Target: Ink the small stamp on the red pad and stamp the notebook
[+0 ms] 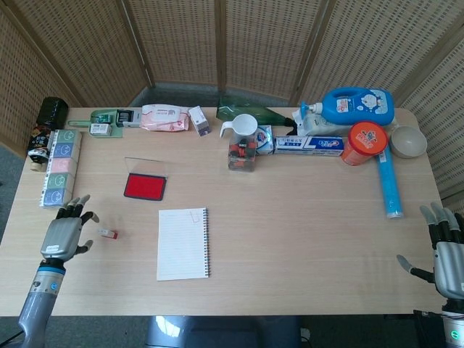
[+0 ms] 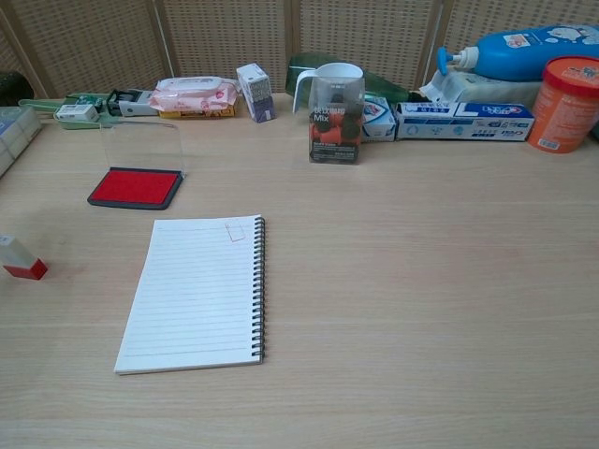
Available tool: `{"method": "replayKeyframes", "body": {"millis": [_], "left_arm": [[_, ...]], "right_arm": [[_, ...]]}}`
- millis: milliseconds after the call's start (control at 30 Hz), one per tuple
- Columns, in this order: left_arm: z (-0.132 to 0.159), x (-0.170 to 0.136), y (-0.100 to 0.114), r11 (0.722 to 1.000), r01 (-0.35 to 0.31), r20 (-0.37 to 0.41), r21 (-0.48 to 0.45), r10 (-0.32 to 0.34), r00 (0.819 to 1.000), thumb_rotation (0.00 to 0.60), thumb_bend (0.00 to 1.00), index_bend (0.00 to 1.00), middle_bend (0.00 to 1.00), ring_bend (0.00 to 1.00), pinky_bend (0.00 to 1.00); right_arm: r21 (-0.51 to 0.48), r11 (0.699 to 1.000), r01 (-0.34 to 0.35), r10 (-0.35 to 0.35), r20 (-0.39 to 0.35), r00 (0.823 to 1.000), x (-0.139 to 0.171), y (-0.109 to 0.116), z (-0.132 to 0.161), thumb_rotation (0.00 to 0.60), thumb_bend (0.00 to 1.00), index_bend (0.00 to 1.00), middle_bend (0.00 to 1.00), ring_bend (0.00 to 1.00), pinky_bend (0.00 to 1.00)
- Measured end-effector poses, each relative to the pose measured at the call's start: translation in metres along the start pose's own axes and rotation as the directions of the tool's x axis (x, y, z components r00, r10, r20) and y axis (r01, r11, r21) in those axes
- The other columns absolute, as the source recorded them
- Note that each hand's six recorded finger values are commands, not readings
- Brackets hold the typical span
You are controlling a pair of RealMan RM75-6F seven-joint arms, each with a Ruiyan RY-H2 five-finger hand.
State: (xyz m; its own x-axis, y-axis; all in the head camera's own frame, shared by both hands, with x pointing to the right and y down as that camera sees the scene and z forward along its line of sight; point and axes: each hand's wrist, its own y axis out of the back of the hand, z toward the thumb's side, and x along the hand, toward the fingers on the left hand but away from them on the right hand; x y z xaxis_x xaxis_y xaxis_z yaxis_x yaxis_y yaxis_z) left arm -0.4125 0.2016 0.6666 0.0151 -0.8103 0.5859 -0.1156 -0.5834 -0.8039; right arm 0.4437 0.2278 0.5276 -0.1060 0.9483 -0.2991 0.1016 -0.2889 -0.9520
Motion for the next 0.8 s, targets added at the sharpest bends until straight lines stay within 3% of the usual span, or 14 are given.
{"method": "replayKeyframes", "body": {"millis": [467, 800], "left_arm": [[0.006, 0.01, -0.021, 0.999, 0.034, -0.014, -0.03, -0.034, 0.999, 0.6, 0.33, 0.4, 0.0, 0.0, 0.04], [0.008, 0.012, -0.022, 0.999, 0.033, -0.019, -0.022, -0.033, 0.999, 0.6, 0.36, 0.4, 0.0, 0.0, 0.04]], "right_arm": [[-0.003, 1.0, -0.004, 0.004, 0.004, 1.0, -0.001, 0.0, -0.002, 0.52, 0.04, 0.0, 0.0, 0.0, 0.0], [-0.005, 1.0, -0.004, 0.004, 0.007, 1.0, -0.001, 0.001, -0.002, 0.517, 0.04, 0.0, 0.0, 0.0, 0.0]]}}
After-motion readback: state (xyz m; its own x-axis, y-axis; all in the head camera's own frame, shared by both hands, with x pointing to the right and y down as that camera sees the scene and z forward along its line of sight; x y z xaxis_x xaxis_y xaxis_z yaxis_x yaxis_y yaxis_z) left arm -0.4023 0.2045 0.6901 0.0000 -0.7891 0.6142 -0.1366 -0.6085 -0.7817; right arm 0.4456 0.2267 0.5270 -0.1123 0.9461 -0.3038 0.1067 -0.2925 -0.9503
